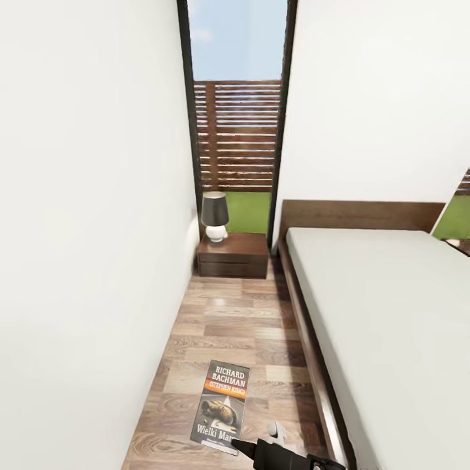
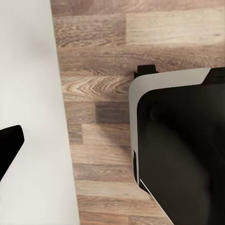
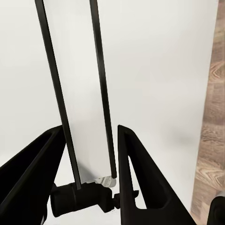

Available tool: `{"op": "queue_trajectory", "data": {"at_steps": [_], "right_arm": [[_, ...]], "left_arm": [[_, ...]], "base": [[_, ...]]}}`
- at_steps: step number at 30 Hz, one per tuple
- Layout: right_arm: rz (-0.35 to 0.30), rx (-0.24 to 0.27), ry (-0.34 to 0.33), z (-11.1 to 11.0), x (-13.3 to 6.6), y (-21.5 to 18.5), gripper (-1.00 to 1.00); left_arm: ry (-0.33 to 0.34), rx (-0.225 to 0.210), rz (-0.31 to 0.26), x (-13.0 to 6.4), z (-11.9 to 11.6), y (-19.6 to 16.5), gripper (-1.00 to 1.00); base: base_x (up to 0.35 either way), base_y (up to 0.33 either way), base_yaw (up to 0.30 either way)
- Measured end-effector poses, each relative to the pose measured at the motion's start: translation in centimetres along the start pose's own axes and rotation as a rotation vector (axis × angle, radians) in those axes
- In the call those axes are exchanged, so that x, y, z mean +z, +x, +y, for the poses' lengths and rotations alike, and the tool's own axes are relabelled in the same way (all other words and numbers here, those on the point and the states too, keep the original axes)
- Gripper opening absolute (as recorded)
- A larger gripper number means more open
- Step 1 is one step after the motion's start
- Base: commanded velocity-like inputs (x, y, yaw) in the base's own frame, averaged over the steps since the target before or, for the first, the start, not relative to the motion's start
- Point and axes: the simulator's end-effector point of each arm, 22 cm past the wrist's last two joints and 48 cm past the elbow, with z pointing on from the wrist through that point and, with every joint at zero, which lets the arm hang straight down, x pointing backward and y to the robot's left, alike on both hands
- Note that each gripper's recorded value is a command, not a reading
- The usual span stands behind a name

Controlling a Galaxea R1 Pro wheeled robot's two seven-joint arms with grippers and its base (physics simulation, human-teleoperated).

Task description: In the bedroom, move the book from the bed onto either nightstand, and place the two sandals side by side next to the bed.

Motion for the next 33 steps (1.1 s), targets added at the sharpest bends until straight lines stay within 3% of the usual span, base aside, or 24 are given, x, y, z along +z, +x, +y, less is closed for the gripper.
{"op": "queue_trajectory", "data": {"at_steps": [11, 33], "right_arm": [[0.001, -0.001, 0.000, 0.02, 0.02, 0.00, -1.00], [0.002, -0.002, 0.000, 0.05, 0.03, 0.04, -1.00]], "left_arm": [[-0.001, 0.000, 0.000, 0.00, 0.02, 0.00, 1.00], [0.000, 0.000, 0.000, -0.01, 0.01, 0.00, 1.00]], "base": [[0.070, 0.077, -0.174], [0.078, 0.074, -0.017]]}}
